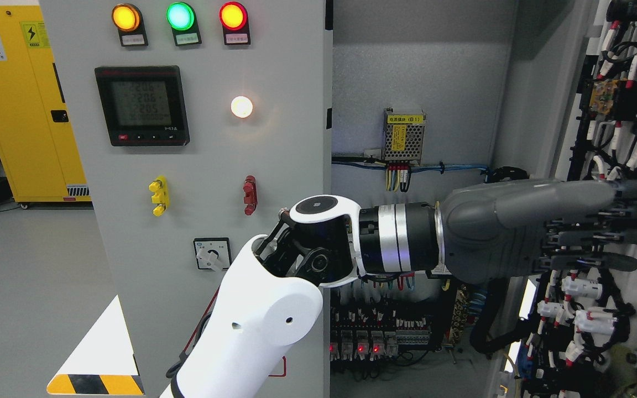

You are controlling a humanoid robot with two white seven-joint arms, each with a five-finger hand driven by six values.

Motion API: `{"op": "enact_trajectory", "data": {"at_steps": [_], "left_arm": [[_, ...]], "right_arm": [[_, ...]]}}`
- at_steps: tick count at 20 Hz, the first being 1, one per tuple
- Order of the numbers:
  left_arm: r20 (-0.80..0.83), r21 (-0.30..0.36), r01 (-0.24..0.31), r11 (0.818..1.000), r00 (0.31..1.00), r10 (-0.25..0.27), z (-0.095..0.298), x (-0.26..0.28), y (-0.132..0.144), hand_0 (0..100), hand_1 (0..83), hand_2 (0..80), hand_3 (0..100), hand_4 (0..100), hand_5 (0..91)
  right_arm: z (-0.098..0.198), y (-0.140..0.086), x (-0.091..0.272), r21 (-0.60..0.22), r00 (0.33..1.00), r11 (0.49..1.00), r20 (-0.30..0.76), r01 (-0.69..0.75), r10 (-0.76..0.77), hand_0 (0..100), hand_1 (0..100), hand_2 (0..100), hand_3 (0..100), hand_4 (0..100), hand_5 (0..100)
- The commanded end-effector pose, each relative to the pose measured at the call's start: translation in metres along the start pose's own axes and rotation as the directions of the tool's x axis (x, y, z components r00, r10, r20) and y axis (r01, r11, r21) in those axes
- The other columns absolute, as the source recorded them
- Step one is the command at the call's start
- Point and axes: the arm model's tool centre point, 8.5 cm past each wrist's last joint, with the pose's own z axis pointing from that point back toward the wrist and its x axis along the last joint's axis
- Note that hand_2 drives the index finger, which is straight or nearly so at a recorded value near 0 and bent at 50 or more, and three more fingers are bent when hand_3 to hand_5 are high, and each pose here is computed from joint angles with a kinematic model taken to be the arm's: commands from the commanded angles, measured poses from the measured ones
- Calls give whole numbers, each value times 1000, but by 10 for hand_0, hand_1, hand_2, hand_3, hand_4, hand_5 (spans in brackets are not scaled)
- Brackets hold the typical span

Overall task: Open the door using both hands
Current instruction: 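Pull the ajar door outward with the left hand, swinging it wide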

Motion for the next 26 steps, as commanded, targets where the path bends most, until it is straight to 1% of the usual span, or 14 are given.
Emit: {"op": "enact_trajectory", "data": {"at_steps": [1,4,7,9,12,15,19,24,26], "left_arm": [[-77,-36,13,999,997,-16,-23,-14,-11,120,556,0,0,0,0],[-81,-41,30,999,996,-33,-29,-7,-14,120,556,0,0,0,0],[-88,-58,30,998,996,-35,-33,-3,-17,120,556,0,0,0,0],[-90,-56,34,998,995,-39,-35,2,-17,120,556,0,0,0,0],[-89,-27,26,999,996,-28,-34,2,-10,120,556,0,0,0,0],[-90,-35,12,999,996,-15,-36,0,-10,120,556,0,0,0,0],[-97,-24,-5,1000,995,3,-41,-5,-11,120,556,0,0,0,0],[-93,-22,-17,1000,996,15,-37,-8,-10,120,556,0,0,0,0],[-66,-27,-23,999,998,21,-34,-5,-12,120,556,0,0,0,0]], "right_arm": [[0,0,-13,-1,1000,1000,-19,-19,19,0,500,40,0,0,0],[0,0,-13,-1,1000,1000,-21,-19,19,0,500,40,0,0,0],[0,0,-13,0,1000,1000,-19,-19,19,0,500,40,0,0,0],[0,0,-13,-1,1000,1000,-19,-19,19,0,500,40,0,0,0],[0,0,-13,-1,1000,1000,-21,-19,19,0,500,40,0,0,0],[0,0,-13,-1,1000,1000,-19,-19,19,0,500,40,0,0,0],[0,0,-13,-1,1000,1000,-19,-19,19,0,500,40,0,0,0],[0,0,-13,-1,1000,1000,-21,-19,19,0,500,40,0,0,0],[0,0,-13,-1,1000,1000,-19,-18,18,0,500,40,0,0,0]]}}
